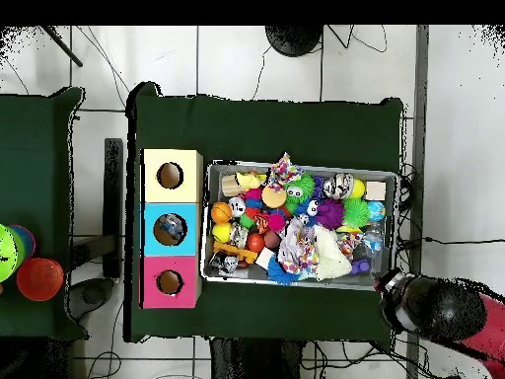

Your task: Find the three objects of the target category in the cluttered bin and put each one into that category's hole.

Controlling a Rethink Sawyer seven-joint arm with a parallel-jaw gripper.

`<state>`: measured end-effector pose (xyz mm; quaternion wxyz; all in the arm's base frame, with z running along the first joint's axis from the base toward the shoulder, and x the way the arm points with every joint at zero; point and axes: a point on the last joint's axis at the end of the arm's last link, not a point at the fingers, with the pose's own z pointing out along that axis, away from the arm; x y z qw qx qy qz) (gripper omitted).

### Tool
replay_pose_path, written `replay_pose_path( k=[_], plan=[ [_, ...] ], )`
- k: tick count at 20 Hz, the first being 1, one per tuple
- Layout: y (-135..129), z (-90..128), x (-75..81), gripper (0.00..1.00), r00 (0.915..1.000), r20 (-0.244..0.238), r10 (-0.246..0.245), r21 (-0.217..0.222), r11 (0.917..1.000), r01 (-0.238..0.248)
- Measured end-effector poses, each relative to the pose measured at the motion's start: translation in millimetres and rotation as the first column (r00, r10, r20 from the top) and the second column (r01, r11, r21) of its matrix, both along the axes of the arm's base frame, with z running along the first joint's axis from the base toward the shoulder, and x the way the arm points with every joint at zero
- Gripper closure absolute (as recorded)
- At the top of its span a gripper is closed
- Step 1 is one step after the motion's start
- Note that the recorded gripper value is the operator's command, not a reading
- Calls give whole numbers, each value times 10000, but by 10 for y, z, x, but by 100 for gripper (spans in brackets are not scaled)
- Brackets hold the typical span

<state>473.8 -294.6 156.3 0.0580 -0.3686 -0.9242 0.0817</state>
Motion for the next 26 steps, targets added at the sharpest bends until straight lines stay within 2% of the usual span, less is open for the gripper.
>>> replay_pose_path(
  k=[2,3,6,7,8,12,13,18,20,26],
  plan=[
    [-17,93,170,0,9986,468,230,-359,9991,-213],
    [-23,96,197,0,9982,539,260,-400,9989,-239],
    [-83,57,408,0,9935,1016,511,-683,9967,-443],
    [-130,-44,571,0,9892,1296,680,-801,9951,-579],
    [-146,-113,647,0,9873,1411,730,-812,9948,-620],
    [-154,-374,816,0,9828,1625,872,-751,9943,-758],
    [-111,-585,901,0,9795,1750,996,-668,9938,-891],
    [59,-924,993,0,9777,1724,1199,-406,9926,-1146],
    [250,-1124,1000,0,9802,1528,1263,-57,9919,-1269],
    [516,-1368,995,0,9825,1295,1338,393,9894,-1399]
  ],
)
